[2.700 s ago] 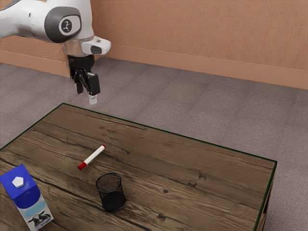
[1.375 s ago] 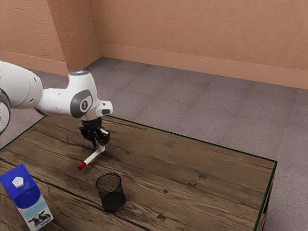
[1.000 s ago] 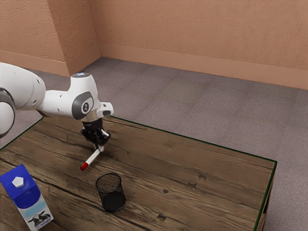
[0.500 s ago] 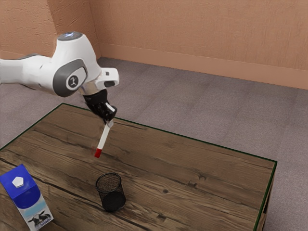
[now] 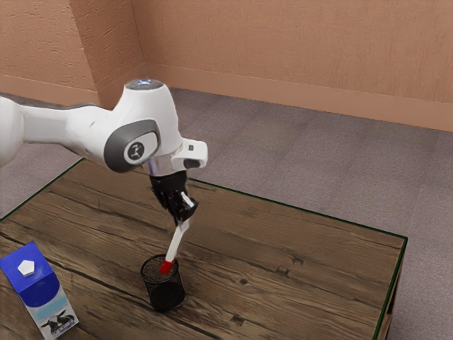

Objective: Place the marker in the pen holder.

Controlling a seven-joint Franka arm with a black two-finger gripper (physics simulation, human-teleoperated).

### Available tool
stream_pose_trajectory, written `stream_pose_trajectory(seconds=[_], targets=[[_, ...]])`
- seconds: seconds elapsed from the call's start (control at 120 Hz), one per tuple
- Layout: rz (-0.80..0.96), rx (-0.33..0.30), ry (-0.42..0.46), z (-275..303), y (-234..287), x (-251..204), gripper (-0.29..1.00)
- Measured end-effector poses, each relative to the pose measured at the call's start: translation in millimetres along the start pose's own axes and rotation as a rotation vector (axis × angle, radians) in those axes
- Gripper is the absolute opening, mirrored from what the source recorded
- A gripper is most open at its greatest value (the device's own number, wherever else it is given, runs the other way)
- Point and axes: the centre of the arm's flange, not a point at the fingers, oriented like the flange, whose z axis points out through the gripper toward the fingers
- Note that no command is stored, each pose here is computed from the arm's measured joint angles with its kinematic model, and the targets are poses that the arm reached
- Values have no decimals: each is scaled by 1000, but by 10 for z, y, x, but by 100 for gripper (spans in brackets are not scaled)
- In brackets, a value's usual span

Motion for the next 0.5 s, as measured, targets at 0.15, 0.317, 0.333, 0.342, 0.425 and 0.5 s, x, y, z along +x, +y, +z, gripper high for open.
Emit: stream_pose_trajectory(seconds=[0.15,0.317,0.333,0.342,0.425,0.5], targets=[[-68,-11,-83,332,-290,-255,0],[-89,-20,-51,-119,-433,-211,36],[-79,-17,-32,-301,-402,-153,38],[-72,-13,-19,-410,-387,-117,40],[5,34,90,-1426,-253,122,50],[34,52,89,-1746,-290,108,56]])
